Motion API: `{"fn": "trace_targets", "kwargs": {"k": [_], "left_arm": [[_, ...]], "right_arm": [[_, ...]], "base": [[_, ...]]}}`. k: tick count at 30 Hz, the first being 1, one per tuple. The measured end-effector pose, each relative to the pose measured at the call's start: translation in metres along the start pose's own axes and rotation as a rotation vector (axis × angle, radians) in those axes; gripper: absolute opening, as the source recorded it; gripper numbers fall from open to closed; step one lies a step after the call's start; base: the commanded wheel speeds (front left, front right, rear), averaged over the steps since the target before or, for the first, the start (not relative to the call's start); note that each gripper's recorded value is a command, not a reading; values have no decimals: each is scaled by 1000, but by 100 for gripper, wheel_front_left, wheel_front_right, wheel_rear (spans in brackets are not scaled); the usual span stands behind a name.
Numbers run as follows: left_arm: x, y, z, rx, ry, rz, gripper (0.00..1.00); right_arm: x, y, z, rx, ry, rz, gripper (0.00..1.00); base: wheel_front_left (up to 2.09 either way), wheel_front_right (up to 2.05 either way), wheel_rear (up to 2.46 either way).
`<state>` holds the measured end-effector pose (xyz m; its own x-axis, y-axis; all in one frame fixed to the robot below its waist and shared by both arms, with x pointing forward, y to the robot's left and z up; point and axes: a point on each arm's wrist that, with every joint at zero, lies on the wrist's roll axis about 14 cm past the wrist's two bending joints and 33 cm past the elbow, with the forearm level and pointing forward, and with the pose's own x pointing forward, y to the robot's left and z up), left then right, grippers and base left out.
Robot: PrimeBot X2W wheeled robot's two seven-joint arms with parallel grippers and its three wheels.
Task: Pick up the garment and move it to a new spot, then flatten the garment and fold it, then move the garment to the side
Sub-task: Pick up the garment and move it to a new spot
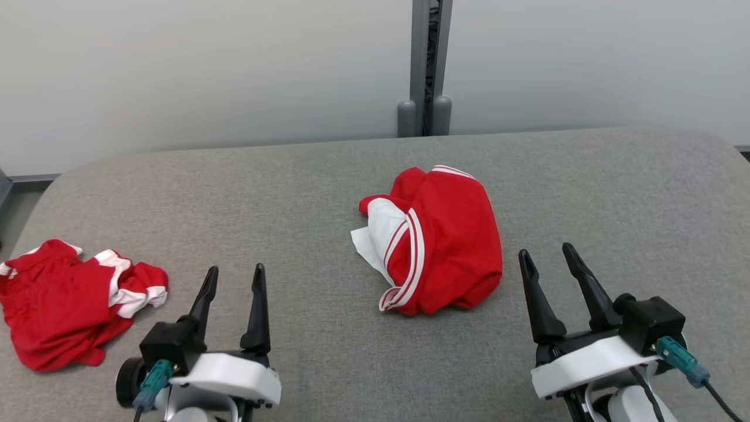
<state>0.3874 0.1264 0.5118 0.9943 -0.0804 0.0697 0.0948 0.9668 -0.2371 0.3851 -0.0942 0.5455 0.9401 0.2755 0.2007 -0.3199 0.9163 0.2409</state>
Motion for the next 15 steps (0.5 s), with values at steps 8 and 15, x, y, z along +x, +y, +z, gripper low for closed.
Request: {"fn": "trace_targets", "kwargs": {"k": [8,15], "left_arm": [[-37,31,12,24,-46,113,100],[-58,43,10,55,-41,147,100]], "right_arm": [[-18,-1,-12,-46,44,-9,100],[-35,-1,-26,-45,88,-21,100]], "base": [[0,0,0],[0,0,0]]}}
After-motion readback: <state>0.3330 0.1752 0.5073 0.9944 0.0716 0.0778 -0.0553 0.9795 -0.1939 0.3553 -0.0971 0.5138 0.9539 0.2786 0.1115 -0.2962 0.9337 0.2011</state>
